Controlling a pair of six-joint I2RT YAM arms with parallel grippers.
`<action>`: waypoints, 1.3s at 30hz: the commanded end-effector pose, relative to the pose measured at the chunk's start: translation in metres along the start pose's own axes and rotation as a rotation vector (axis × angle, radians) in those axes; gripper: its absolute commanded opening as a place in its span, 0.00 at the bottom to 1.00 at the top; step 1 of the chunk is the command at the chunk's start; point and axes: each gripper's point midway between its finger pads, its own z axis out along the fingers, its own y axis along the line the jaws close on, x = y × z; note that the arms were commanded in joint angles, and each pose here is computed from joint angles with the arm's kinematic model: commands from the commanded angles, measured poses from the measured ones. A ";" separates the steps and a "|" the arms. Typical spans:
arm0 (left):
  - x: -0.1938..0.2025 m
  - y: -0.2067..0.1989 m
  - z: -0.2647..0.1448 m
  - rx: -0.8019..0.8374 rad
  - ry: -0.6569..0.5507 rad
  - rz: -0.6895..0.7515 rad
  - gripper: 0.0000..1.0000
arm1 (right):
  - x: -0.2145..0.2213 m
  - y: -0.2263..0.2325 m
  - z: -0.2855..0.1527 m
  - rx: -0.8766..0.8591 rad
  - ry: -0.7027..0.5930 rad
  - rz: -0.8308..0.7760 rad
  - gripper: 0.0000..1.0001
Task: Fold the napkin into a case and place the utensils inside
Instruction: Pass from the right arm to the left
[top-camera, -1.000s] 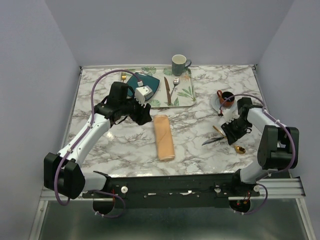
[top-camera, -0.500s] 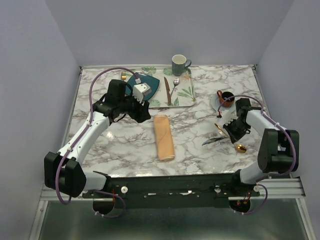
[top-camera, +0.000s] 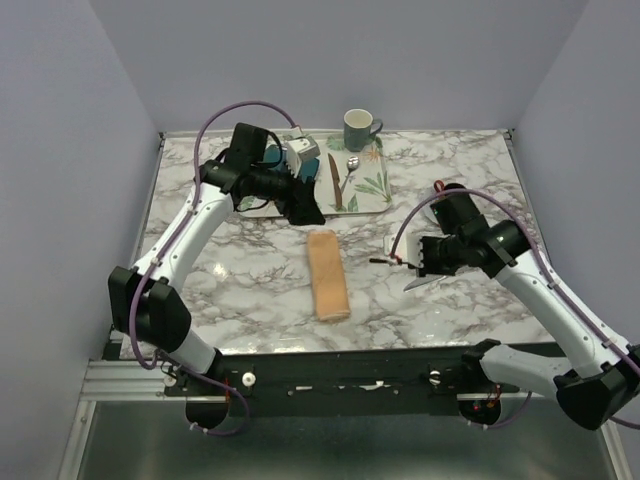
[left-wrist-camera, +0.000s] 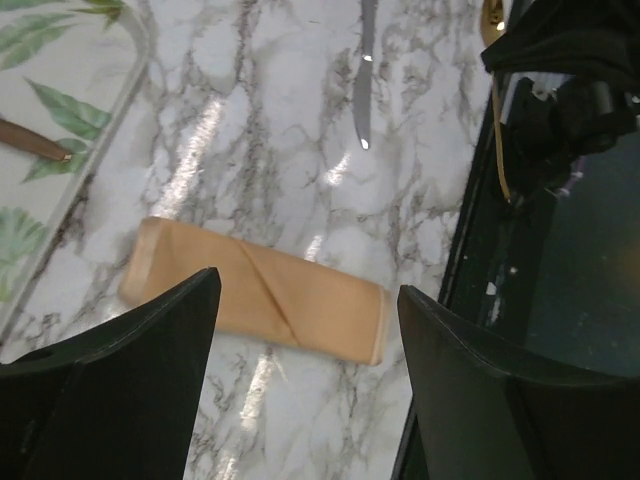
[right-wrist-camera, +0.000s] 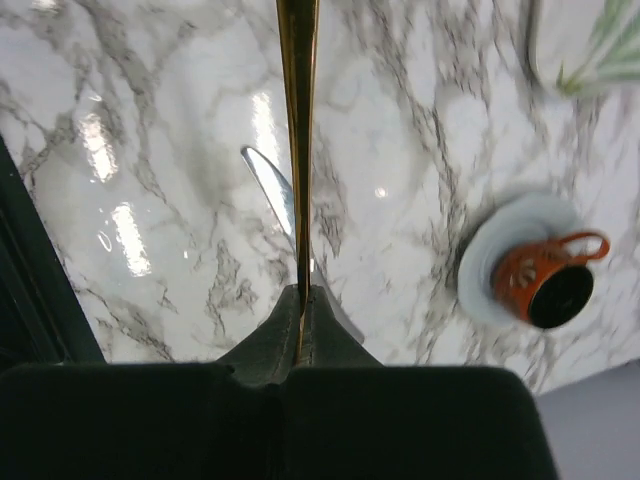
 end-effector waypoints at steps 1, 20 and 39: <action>0.018 -0.051 0.014 0.261 0.099 -0.172 0.82 | -0.025 0.031 0.008 -0.062 0.012 -0.322 0.01; 0.089 -0.127 0.080 0.477 0.370 -0.308 0.68 | -0.076 0.023 0.028 -0.019 0.026 -0.693 0.01; 0.092 -0.134 0.107 0.492 0.372 -0.366 0.00 | -0.118 -0.016 0.023 0.157 -0.025 -0.803 0.01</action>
